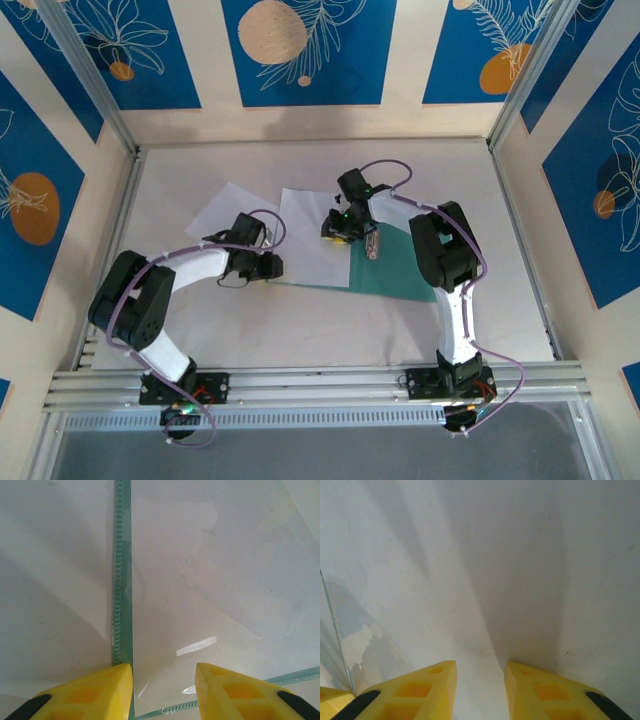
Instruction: Put the files into the folder
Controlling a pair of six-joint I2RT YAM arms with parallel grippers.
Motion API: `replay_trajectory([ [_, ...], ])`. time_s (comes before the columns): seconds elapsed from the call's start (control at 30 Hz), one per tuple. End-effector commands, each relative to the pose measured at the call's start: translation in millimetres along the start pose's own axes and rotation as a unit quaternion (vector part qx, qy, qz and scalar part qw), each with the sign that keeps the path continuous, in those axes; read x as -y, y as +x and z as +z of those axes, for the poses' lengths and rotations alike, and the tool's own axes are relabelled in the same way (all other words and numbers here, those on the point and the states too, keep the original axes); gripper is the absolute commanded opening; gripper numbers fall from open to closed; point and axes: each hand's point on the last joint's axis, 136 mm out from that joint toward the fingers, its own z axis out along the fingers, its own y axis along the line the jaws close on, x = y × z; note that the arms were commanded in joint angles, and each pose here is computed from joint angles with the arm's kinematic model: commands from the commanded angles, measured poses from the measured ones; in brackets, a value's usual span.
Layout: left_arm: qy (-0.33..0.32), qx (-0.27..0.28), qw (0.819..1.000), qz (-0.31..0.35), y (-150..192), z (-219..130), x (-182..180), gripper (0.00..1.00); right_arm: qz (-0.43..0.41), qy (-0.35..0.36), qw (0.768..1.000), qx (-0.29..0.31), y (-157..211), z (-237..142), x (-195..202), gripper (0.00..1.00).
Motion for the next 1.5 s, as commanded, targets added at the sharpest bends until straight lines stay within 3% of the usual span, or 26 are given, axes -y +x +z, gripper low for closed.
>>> replay_trajectory([
  [0.0,0.0,-0.016,1.0,-0.015,9,7,-7,0.39,0.019,0.002,1.0,-0.025,18,-5,3,0.34],
  [0.57,-0.014,-0.018,1.0,-0.016,12,9,-14,0.39,0.028,0.002,0.999,-0.026,25,-11,8,0.33],
  [0.83,-0.037,0.015,0.999,0.014,-12,-23,-4,0.48,0.014,-0.029,0.999,-0.001,10,-42,-10,0.34],
  [1.0,-0.045,0.046,0.997,0.048,-31,-47,21,0.54,0.002,-0.049,0.998,0.029,7,-85,-17,0.34],
  [1.13,-0.031,0.058,0.995,0.078,-39,-49,56,0.56,0.015,-0.043,0.998,0.043,18,-107,3,0.34],
  [1.47,0.017,0.03,0.987,0.156,-42,6,146,0.55,0.11,-0.001,0.992,0.053,49,-111,104,0.34],
])
